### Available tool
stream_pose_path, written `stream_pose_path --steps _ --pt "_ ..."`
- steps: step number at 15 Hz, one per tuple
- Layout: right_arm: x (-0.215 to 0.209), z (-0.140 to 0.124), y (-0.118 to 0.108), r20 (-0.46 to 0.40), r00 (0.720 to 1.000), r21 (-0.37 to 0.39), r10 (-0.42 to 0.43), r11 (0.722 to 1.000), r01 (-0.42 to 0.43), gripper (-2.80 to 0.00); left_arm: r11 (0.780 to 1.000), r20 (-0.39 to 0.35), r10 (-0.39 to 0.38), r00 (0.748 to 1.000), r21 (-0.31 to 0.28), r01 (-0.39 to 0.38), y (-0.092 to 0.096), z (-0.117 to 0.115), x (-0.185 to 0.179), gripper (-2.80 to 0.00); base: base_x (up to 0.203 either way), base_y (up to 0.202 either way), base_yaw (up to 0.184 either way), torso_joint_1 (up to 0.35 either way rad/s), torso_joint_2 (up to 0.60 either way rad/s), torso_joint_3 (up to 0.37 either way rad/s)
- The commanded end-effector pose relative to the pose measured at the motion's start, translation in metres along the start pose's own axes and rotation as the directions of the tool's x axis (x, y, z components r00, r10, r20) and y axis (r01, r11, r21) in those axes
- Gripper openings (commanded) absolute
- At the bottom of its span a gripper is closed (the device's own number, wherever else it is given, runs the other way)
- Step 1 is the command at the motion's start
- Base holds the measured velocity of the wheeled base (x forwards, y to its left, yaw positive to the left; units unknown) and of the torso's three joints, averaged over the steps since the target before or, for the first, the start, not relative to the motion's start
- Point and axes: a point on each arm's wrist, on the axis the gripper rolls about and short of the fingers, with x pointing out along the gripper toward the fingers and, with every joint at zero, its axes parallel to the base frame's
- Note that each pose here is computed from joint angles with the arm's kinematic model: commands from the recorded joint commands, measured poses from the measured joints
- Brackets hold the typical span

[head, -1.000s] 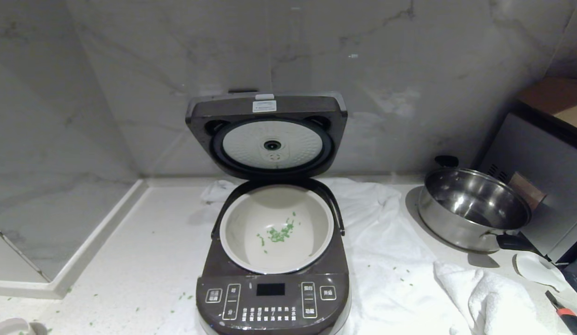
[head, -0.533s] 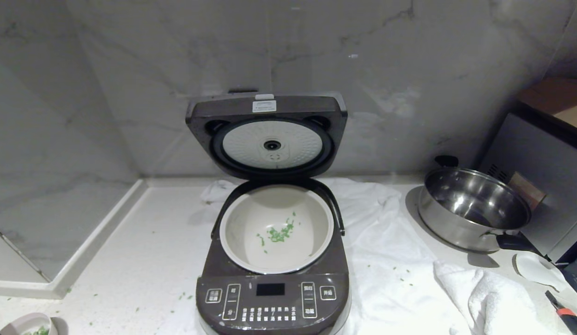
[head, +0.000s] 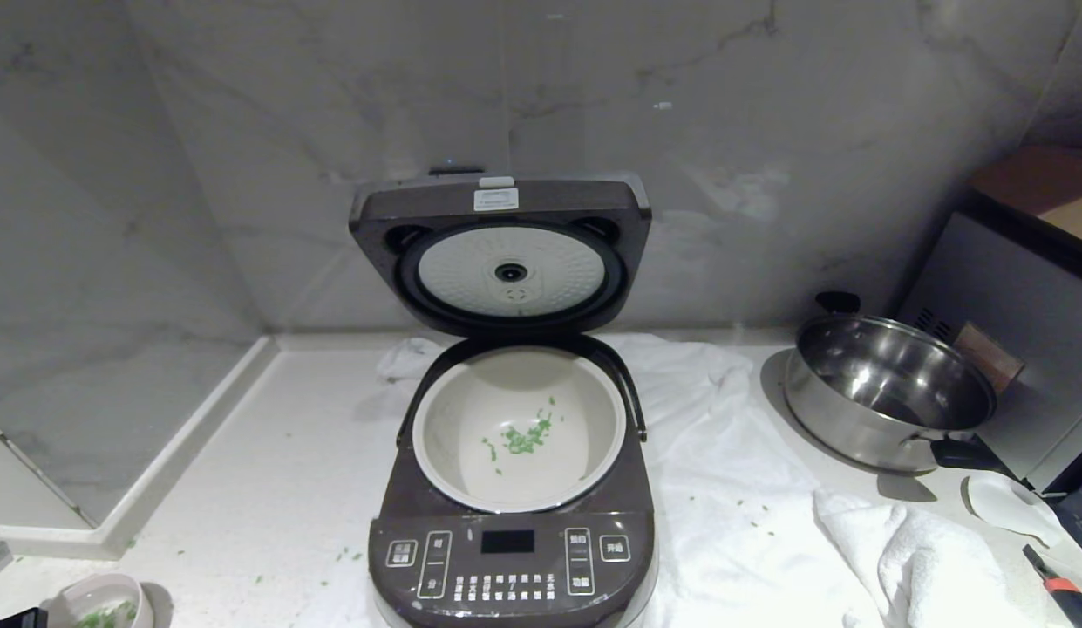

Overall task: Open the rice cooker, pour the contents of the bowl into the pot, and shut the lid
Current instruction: Pour the water from the bowl into the rice cooker

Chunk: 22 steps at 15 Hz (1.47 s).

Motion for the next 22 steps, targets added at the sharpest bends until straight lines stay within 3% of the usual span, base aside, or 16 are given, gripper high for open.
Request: stream_pose_path --steps 1,11,15,17,22 --pt "0.0 0.0 0.0 -0.001 1.0 0.0 0.0 1.0 0.0 -2.8 1.0 -0.022 -0.022 1.0 0.019 0.022 -0.008 0.0 0.005 -2.8 0.0 0.0 0.0 0.0 0.0 0.0" --pt "0.0 0.0 0.0 -0.001 1.0 0.0 0.0 1.0 0.0 -2.8 0.99 0.037 -0.058 0.998 0.131 0.053 -0.058 0.036 -0.001 -2.8 0.0 0.0 0.0 0.0 0.0 0.0" --pt "0.0 0.0 0.0 0.0 1.0 0.0 0.0 1.0 0.0 -2.8 0.987 -0.028 -0.079 0.996 0.135 0.083 -0.067 0.054 -0.011 -2.8 0.0 0.0 0.0 0.0 0.0 0.0" --pt "0.0 0.0 0.0 -0.001 1.0 0.0 0.0 1.0 0.0 -2.8 0.983 -0.038 -0.123 0.992 0.131 0.127 -0.068 0.06 -0.016 -2.8 0.0 0.0 0.0 0.0 0.0 0.0" --pt "0.0 0.0 0.0 -0.001 1.0 0.0 0.0 1.0 0.0 -2.8 0.981 -0.06 -0.134 0.989 0.135 0.141 -0.071 0.079 -0.031 -2.8 0.0 0.0 0.0 0.0 0.0 0.0"
